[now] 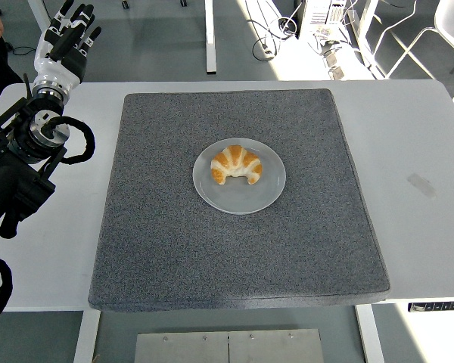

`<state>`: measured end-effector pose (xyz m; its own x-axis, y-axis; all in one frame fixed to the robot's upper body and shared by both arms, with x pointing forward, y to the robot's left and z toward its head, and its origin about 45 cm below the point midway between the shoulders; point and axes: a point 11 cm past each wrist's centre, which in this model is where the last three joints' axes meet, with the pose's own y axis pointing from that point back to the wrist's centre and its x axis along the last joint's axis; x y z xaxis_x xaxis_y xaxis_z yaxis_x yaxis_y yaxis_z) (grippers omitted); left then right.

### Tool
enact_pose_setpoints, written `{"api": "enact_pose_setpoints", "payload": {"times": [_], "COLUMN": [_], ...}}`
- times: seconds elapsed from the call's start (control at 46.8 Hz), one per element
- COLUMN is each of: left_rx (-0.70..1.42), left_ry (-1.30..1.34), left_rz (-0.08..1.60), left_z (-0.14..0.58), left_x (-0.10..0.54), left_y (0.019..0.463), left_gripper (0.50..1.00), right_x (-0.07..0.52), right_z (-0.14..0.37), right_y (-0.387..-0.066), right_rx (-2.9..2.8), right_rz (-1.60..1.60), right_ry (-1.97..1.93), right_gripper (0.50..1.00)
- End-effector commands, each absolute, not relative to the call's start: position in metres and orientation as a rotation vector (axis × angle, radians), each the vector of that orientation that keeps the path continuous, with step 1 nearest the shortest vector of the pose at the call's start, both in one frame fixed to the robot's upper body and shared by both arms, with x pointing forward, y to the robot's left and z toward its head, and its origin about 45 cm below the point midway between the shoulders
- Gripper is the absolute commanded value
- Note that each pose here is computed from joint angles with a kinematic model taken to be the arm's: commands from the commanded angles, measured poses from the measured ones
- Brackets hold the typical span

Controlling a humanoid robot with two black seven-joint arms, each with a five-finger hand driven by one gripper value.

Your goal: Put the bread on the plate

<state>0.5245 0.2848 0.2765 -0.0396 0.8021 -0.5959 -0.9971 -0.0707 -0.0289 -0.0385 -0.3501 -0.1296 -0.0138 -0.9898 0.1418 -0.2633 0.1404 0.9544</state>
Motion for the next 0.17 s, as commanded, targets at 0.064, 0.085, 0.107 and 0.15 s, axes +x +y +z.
{"api": "enact_pose_setpoints", "payload": {"times": [0.064,0.085,0.107,0.15], "left_rx": [-0.544,-0.544,-0.544,-0.545], "left_ry": [0.465,0.464,0.466,0.466], "left_rz": [1.567,1.569,1.567,1.565], "left_z": [0.2769,0.2763,0.2760,0.2766], "left_x": [0.5248,0.5245,0.5245,0.5248], "left_y": [0.2828,0.2832,0.2823,0.2813], "left_gripper": [0.813,0.813,0.813,0.813], "right_x": [-0.0375,-0.0373,-0.0373,-0.0373], "right_z": [-0.1299,-0.1301,-0.1301,-0.1301], "right_y": [-0.3484,-0.3469,-0.3467,-0.3467], "right_rx": [1.297,1.301,1.303,1.303], "right_rz": [-0.965,-0.968,-0.969,-0.970], "right_ry": [-1.462,-1.462,-1.461,-1.462], "right_gripper": [1.000,1.000,1.000,1.000]}}
